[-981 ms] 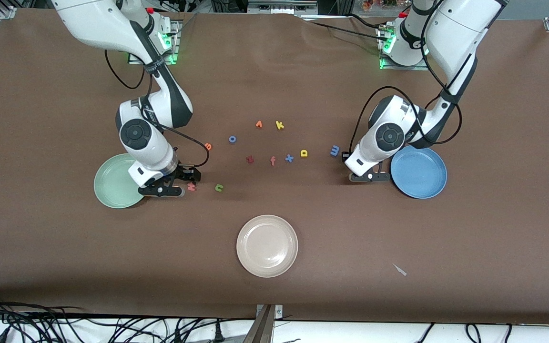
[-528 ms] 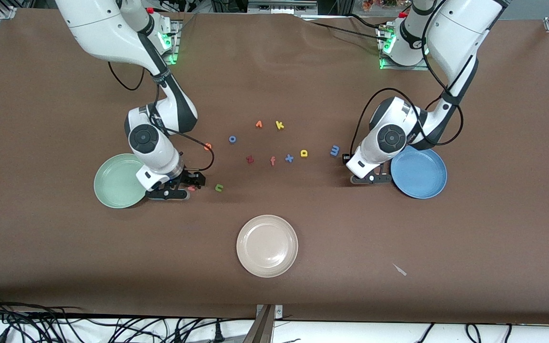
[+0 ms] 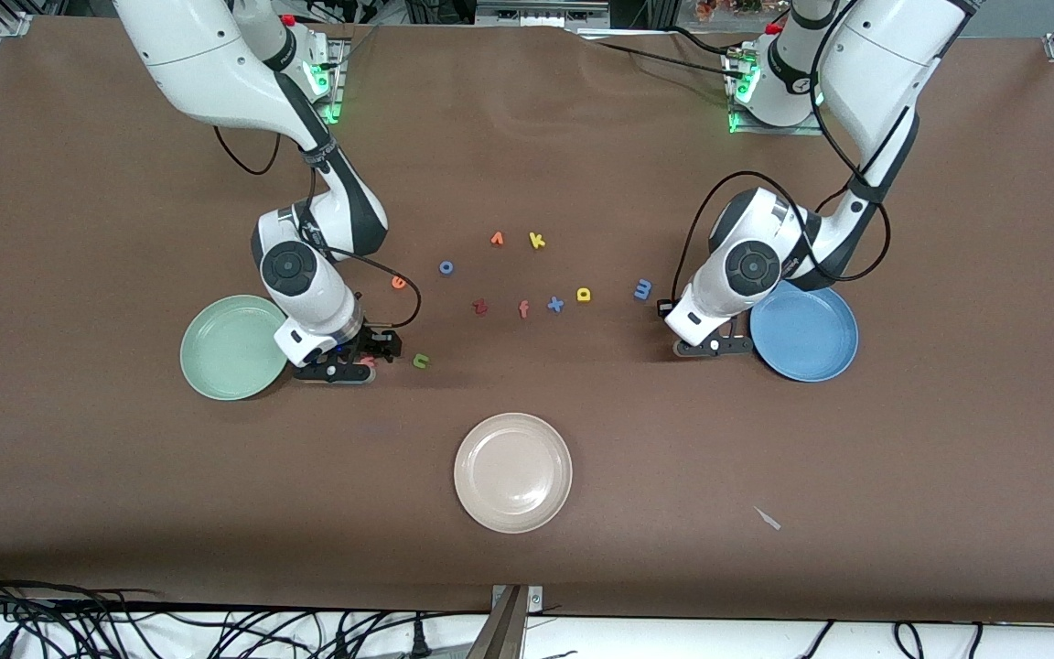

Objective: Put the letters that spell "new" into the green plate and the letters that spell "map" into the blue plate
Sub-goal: 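Grasp the teal P with the left gripper while the right gripper reaches the pink W, then drop the P into the blue plate while the right gripper drops W into green plate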

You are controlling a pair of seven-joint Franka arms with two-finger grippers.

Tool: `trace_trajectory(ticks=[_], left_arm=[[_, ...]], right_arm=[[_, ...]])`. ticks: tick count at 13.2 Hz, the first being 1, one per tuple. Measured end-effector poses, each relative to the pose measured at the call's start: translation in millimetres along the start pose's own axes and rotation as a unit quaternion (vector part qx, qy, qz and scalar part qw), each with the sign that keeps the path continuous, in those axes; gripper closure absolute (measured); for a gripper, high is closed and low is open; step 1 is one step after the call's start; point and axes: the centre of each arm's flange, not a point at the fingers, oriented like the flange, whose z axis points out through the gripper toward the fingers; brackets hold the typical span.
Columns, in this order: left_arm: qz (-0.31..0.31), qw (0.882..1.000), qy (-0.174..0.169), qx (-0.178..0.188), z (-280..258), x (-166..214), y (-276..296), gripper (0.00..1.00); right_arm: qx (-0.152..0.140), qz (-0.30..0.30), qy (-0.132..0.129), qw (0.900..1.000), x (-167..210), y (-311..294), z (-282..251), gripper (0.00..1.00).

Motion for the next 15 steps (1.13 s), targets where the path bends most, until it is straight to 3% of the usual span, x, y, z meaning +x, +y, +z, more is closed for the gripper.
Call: trace_trajectory(ticks=[2, 4, 5, 6, 7, 9, 12, 15], left_arm=[[-0.001, 1.0, 0.0, 0.0, 0, 0, 0, 0.7], [-0.001, 1.0, 0.0, 0.0, 0, 0, 0, 0.7], [-0.001, 1.0, 0.0, 0.0, 0, 0, 0, 0.7], [-0.001, 1.0, 0.0, 0.0, 0, 0, 0, 0.7], [-0.001, 1.0, 0.0, 0.0, 0, 0, 0, 0.7], [-0.001, 1.0, 0.0, 0.0, 0, 0, 0, 0.7], [-0.004, 1.0, -0.014, 0.01, -6, 3, -6, 0.7], [0.004, 0.998, -0.045, 0.032, -56, 22, -42, 0.7]], right_arm=[[0.0, 0.0, 0.0, 1.0, 0, 0, 0, 0.26], [0.0, 0.0, 0.0, 1.0, 0, 0, 0, 0.45], [0.0, 0.0, 0.0, 1.0, 0, 0, 0, 0.48], [0.0, 0.0, 0.0, 1.0, 0, 0, 0, 0.57], [0.0, 0.0, 0.0, 1.0, 0, 0, 0, 0.57], [0.0, 0.0, 0.0, 1.0, 0, 0, 0, 0.74], [0.0, 0.002, -0.004, 1.0, 0, 1, 0, 0.74], [-0.004, 0.027, -0.048, 0.999, 13, 2, -23, 0.74]])
